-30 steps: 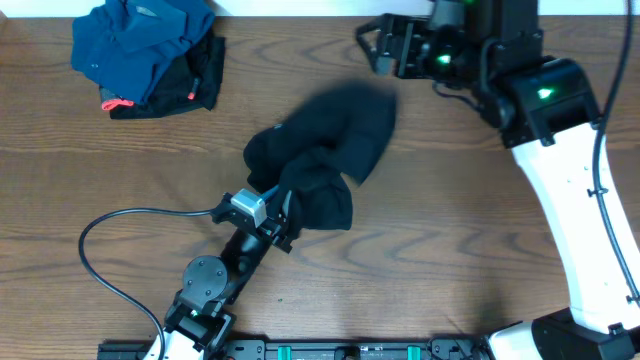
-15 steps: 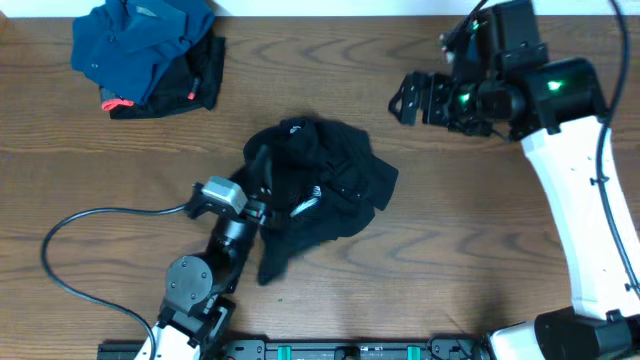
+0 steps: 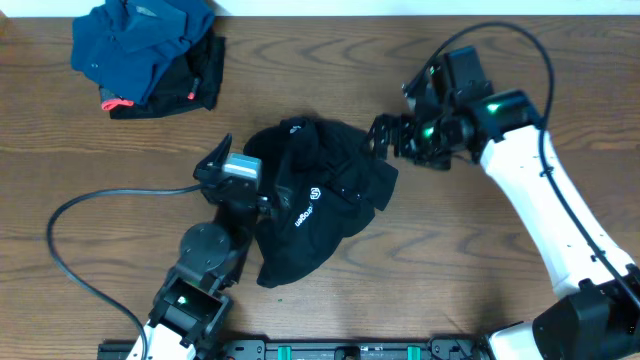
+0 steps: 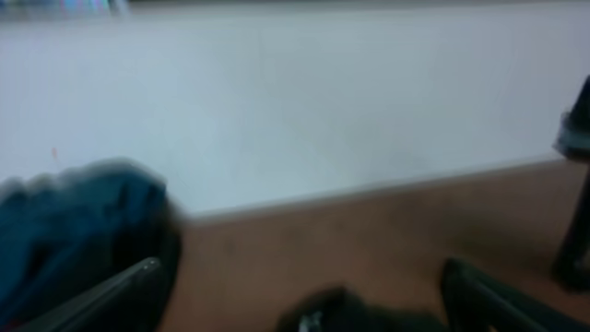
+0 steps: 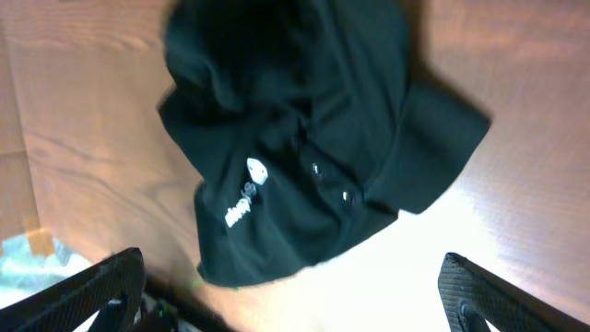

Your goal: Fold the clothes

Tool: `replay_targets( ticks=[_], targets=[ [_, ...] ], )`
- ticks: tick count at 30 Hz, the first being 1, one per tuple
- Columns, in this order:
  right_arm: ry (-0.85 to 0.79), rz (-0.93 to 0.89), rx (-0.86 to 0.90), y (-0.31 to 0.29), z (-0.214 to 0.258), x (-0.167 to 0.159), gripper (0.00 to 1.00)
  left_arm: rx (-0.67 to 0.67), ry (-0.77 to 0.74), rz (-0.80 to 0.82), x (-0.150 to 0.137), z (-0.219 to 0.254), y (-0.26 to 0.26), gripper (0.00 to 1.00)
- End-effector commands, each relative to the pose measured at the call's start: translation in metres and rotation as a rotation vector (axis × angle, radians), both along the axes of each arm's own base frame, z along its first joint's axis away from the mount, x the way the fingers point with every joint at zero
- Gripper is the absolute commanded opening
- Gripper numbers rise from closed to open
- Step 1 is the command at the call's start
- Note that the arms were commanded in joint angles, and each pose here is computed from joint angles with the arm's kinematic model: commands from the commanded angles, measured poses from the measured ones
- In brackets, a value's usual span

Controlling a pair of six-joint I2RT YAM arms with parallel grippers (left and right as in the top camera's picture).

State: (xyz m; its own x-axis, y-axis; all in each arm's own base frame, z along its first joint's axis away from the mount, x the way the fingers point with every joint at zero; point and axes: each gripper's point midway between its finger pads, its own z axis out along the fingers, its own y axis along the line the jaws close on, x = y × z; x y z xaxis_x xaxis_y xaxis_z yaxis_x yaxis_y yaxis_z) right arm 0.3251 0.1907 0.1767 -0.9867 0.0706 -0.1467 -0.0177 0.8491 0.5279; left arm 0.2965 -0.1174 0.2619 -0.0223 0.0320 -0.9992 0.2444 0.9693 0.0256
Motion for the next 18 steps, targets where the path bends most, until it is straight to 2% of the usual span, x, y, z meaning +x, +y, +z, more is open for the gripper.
replay_targets(
  ticks=[1,7,9,14,16,18],
  targets=[
    [0.124,0.018,0.049,0.019,-0.022,-0.029,0.99,0.045,0.059,0.016,-0.001,-0.014,0.003,0.98],
    [0.297,0.055,0.164,0.062,-0.053,-0.076,0.94,0.086,0.112,0.090,0.000,-0.029,0.017,0.98],
    [0.326,0.039,0.157,0.068,-0.059,-0.084,0.94,0.095,0.107,0.204,0.002,-0.028,0.036,0.98],
    [0.400,-0.008,0.090,0.071,-0.073,-0.103,0.93,0.022,0.068,0.704,-0.014,-0.018,0.118,0.98],
    [0.434,-0.027,0.074,0.073,-0.081,-0.113,0.93,0.019,0.058,0.779,-0.020,-0.017,0.129,0.98],
    [0.462,-0.062,0.043,0.073,-0.094,-0.123,0.92,0.019,0.057,0.784,-0.021,-0.016,0.130,0.98]
  ],
)
